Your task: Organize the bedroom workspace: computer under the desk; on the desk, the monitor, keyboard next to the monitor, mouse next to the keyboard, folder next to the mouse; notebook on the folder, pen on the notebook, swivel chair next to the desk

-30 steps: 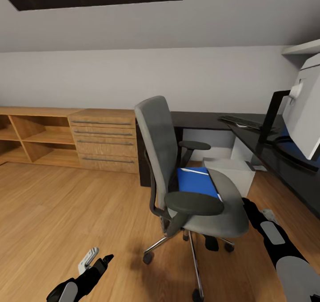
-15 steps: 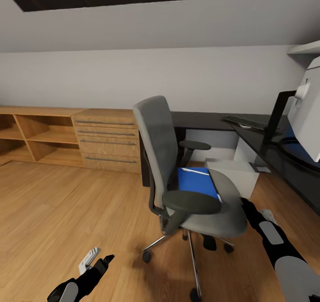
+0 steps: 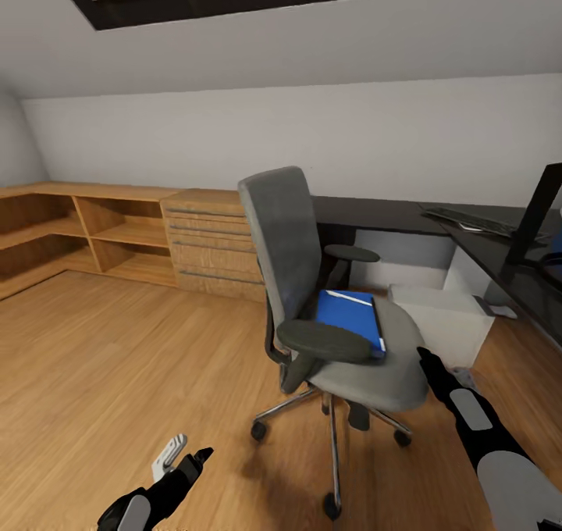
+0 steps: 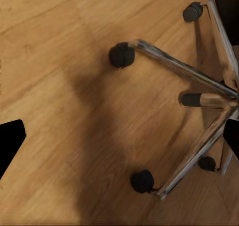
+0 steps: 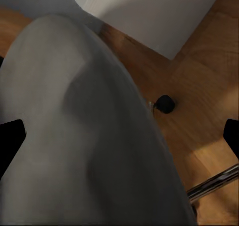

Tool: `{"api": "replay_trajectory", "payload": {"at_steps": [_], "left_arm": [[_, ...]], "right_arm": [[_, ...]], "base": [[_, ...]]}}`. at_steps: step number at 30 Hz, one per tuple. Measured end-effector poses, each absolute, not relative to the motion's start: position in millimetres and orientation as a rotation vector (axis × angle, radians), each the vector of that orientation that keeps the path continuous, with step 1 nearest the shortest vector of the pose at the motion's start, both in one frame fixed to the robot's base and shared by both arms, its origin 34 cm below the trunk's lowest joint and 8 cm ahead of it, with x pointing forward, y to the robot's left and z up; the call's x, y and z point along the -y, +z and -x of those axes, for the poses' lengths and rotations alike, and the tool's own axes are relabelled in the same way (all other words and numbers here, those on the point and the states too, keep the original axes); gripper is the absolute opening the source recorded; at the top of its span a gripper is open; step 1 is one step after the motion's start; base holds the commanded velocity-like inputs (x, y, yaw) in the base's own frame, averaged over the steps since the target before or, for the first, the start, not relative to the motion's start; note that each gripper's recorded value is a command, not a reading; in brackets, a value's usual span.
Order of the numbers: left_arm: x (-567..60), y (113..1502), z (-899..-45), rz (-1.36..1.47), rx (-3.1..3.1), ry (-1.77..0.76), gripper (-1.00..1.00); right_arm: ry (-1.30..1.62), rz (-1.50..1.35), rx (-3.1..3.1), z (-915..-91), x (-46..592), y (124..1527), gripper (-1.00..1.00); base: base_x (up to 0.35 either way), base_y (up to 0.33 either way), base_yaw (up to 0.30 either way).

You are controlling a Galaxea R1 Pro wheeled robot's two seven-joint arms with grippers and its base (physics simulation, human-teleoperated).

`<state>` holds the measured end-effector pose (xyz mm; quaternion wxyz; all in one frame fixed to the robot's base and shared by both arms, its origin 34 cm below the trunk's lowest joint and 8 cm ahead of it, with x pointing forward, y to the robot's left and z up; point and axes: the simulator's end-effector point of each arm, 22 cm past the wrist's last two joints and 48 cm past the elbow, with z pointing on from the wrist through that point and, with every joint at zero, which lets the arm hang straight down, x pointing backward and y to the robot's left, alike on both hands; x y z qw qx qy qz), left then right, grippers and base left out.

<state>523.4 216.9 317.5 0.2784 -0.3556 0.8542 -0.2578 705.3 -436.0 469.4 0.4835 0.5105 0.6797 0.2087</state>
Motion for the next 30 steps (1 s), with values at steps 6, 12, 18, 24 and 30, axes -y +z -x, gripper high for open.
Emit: {"api": "replay_trajectory", "payload": {"at_steps": [6,12,18,24,30], "left_arm": [[-205,319,-524,0.922,-2.306,-0.707,1.00],[-203,321,-525,0.916,-2.306,-0.710,1.00],[-203,322,-525,0.914,-2.305,-0.711,1.00],[-203,322,-525,0.914,-2.304,-0.711,1.00],[-203,322,-525,0.916,-2.303,-0.712,1.00]], "right_arm": [[0.512,-1.237,-1.661,-706,432,470,1.00],[0.504,-1.194,-1.693,-708,425,470,1.00],[0.500,-1.150,-1.724,-710,416,471,1.00],[0.589,-1.155,-1.731,-719,366,468,1.00],[0.585,-1.173,-1.725,-717,371,466,1.00]], "base": [[0.000,0.000,0.245],[0.000,0.000,0.245],[0.000,0.000,0.191],[0.000,0.000,0.033],[0.000,0.000,-0.075]]}}
